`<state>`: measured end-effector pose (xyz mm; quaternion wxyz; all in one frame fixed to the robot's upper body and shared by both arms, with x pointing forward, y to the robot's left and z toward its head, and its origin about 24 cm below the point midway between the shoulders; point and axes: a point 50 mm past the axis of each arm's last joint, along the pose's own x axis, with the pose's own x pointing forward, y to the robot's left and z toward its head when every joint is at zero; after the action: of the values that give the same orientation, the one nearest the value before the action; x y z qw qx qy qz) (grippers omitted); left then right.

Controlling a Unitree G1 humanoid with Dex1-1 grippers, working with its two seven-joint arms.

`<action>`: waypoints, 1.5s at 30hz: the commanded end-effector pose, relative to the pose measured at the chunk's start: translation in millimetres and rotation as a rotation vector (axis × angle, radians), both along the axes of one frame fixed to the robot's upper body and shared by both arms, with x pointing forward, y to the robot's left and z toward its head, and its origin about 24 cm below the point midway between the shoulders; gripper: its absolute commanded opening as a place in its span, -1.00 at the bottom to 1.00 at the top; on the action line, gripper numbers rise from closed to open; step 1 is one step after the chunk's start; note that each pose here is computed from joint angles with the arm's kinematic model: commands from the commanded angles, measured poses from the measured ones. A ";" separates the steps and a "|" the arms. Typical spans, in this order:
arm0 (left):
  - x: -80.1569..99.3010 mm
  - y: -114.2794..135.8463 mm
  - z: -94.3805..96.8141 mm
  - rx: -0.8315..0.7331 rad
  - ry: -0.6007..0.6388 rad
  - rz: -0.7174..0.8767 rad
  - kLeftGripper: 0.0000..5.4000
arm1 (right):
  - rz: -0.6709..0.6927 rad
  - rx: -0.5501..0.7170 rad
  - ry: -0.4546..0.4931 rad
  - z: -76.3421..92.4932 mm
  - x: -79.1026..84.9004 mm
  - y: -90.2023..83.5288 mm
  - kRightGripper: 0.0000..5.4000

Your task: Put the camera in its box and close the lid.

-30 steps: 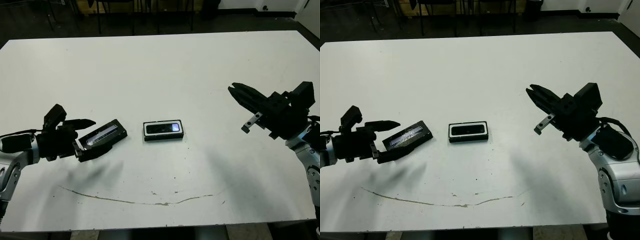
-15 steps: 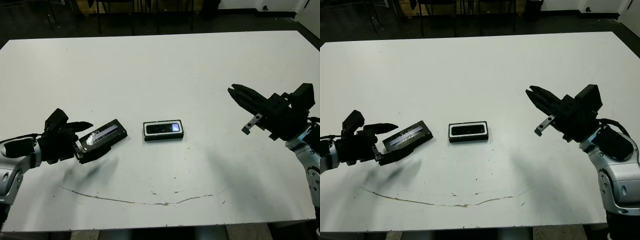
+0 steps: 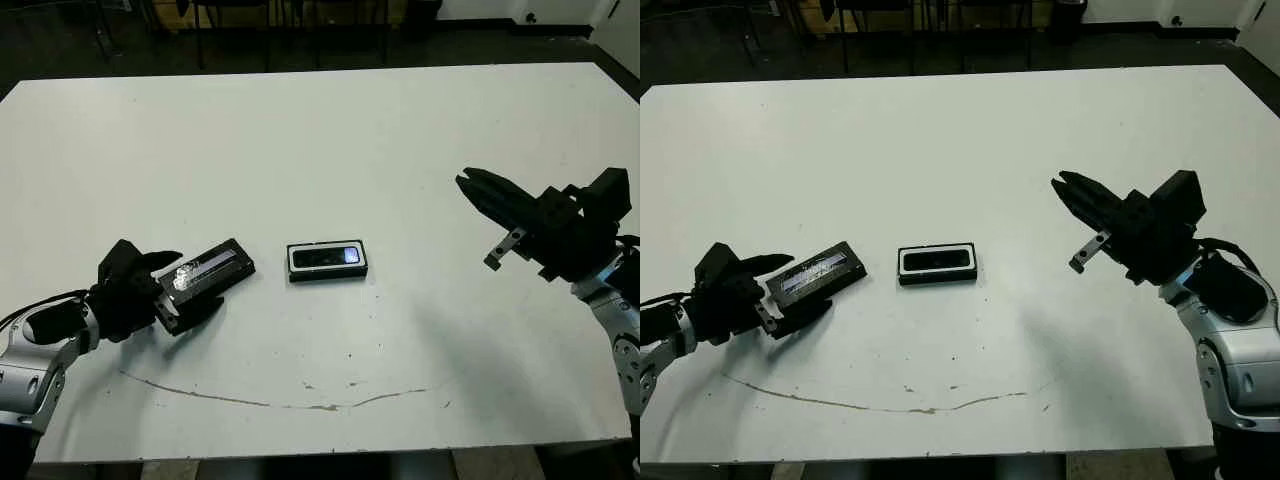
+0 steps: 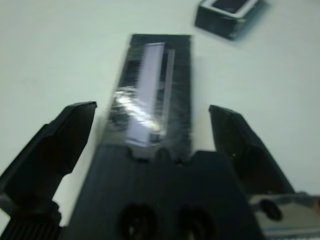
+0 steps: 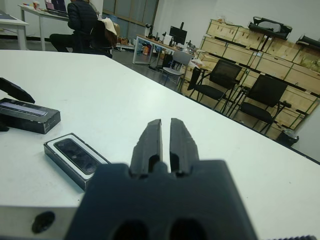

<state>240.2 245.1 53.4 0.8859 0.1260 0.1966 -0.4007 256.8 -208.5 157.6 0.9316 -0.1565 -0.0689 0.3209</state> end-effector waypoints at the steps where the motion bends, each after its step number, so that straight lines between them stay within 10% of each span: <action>1: -2.6 5.3 -5.2 0.008 0.086 -0.003 0.97 | -0.008 0.000 0.048 -6.0 -1.7 -2.7 -1.00; 16: -1.4 24.9 -10.2 0.052 0.148 0.001 0.03 | -0.019 -0.004 0.048 -6.2 -2.4 -4.8 -1.00; 36: 46.0 -4.8 70.5 -0.076 -0.161 -0.136 0.03 | -0.046 -0.019 0.065 -12.1 -0.5 -1.4 -1.00; 45: 94.0 -39.5 60.3 -0.072 -0.038 -0.267 0.03 | -0.078 -0.016 0.081 -14.7 1.3 -2.6 -1.00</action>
<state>330.0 210.6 119.8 0.8403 0.1242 0.1248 -0.5128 257.7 -209.3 148.1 0.9413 -0.1585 -0.0410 0.2952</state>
